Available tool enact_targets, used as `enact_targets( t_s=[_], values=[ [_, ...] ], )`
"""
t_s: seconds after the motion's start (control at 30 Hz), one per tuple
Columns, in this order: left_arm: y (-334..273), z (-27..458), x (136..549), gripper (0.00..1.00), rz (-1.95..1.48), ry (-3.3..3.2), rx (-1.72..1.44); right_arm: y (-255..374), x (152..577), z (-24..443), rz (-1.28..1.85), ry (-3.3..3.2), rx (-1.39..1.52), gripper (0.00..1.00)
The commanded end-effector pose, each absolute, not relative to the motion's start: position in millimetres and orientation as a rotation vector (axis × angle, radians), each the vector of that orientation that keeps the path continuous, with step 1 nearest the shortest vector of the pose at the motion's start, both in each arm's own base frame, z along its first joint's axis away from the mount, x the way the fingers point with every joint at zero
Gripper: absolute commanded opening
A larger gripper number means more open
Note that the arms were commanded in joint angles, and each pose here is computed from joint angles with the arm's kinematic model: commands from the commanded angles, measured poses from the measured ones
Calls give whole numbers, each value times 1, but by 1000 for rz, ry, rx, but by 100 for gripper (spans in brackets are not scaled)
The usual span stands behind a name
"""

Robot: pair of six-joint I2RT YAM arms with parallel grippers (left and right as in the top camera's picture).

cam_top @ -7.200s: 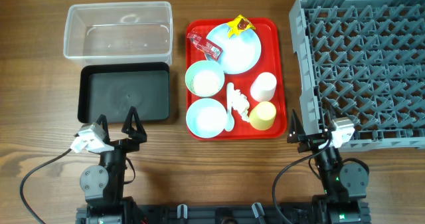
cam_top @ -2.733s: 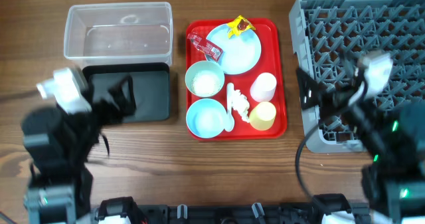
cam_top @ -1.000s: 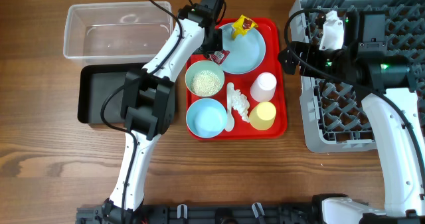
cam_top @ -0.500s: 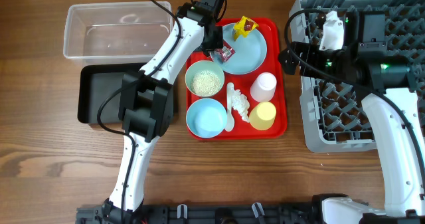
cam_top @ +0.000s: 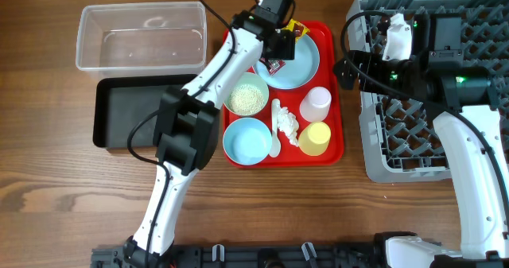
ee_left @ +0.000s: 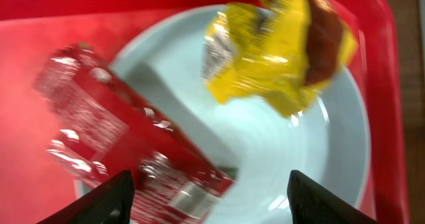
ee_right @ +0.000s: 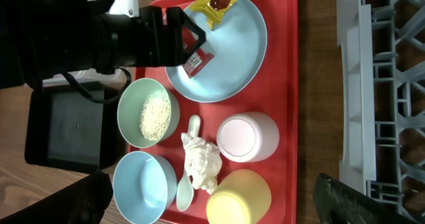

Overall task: Sort waste into correct bins and load items into the dishwasher rack
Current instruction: 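Grasp the red wrapper and drop it into the clear bin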

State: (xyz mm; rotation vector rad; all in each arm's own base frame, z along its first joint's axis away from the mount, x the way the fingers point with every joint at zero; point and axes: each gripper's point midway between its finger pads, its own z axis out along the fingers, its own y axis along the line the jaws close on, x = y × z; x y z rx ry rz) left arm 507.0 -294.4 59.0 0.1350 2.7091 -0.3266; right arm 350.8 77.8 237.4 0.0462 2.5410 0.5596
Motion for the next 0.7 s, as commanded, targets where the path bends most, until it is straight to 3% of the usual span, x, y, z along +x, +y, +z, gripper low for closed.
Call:
enact_targets(
  t_s=[0.0,0.33,0.43,0.53,0.63,0.67],
  values=[
    [-304,43,501,73,-320,2730,165,76,353,242,541,2530,33,100],
    [-291,18,505,63,-168,2734,144,76,351,240,542,2542,37,100],
    [-290,0,502,56,-150,2761,148,76,350,240,542,2546,38,100],
    [-289,-16,499,39,-134,2790,139,76,350,240,542,2546,38,100],
    [-288,-16,499,4,-136,2792,121,76,350,240,542,2545,38,100],
    [-288,-16,499,4,-137,2792,121,76,351,240,542,2545,38,100]
  ],
)
